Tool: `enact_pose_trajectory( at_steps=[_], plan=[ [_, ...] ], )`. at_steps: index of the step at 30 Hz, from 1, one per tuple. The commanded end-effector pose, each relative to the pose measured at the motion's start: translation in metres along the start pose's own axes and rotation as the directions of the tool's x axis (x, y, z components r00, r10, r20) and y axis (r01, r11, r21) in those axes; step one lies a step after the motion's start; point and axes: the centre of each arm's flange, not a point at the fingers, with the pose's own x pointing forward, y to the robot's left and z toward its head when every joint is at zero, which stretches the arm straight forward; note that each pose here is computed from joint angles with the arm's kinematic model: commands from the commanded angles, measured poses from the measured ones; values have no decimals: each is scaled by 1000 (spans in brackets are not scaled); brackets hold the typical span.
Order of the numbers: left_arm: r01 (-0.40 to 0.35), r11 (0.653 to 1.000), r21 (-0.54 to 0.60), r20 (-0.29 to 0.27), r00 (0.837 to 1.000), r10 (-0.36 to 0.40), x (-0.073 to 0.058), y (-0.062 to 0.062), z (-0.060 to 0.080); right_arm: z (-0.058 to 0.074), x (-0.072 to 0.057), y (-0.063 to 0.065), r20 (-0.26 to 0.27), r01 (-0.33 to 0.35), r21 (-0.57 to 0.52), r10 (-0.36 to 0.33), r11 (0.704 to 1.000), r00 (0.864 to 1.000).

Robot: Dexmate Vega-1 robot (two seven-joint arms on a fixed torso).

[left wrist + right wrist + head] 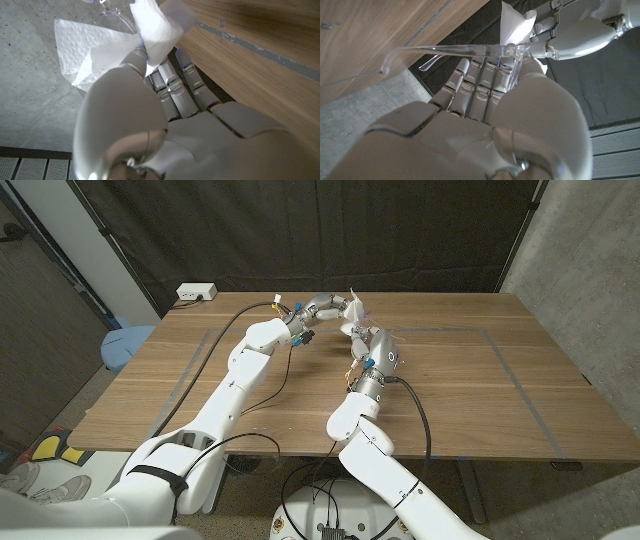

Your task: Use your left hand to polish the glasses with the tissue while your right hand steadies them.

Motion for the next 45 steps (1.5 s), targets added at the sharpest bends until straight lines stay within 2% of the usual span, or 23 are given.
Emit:
enact_pose_trajectory(
  at_steps=[1,4,12,15,20,24,29,34,39,42,45],
  plan=[
    [4,1000,1,-53,999,-4,0,0,-1,8,-5,14,92,-13,-85,21,996,996],
    [4,1000,0,-69,998,-4,-1,1,-2,9,-4,16,97,-19,-89,27,996,995],
    [31,1000,6,-84,996,-30,-1,0,0,7,5,17,67,-11,-86,17,996,998],
    [85,996,25,-102,991,-82,-1,-2,4,4,9,19,48,2,-98,3,995,999],
    [191,979,75,-131,975,-180,-1,-5,12,-5,13,22,5,22,-114,-21,993,1000],
    [257,960,108,-144,960,-241,-2,-7,18,-10,15,23,-3,34,-130,-34,991,999],
    [298,945,134,-148,949,-278,-3,-9,22,-11,16,22,-12,52,-126,-54,991,998],
    [262,949,178,-148,960,-237,-4,-7,24,-10,15,19,5,66,-118,-66,991,998],
    [158,959,236,-131,983,-130,-6,-1,22,-6,11,13,34,82,-98,-79,992,996],
    [109,962,251,-119,990,-81,-5,2,20,-4,8,10,56,83,-87,-78,993,995],
    [32,955,296,-100,995,-2,-5,3,19,-3,7,8,72,89,-79,-83,993,994]
  ],
)
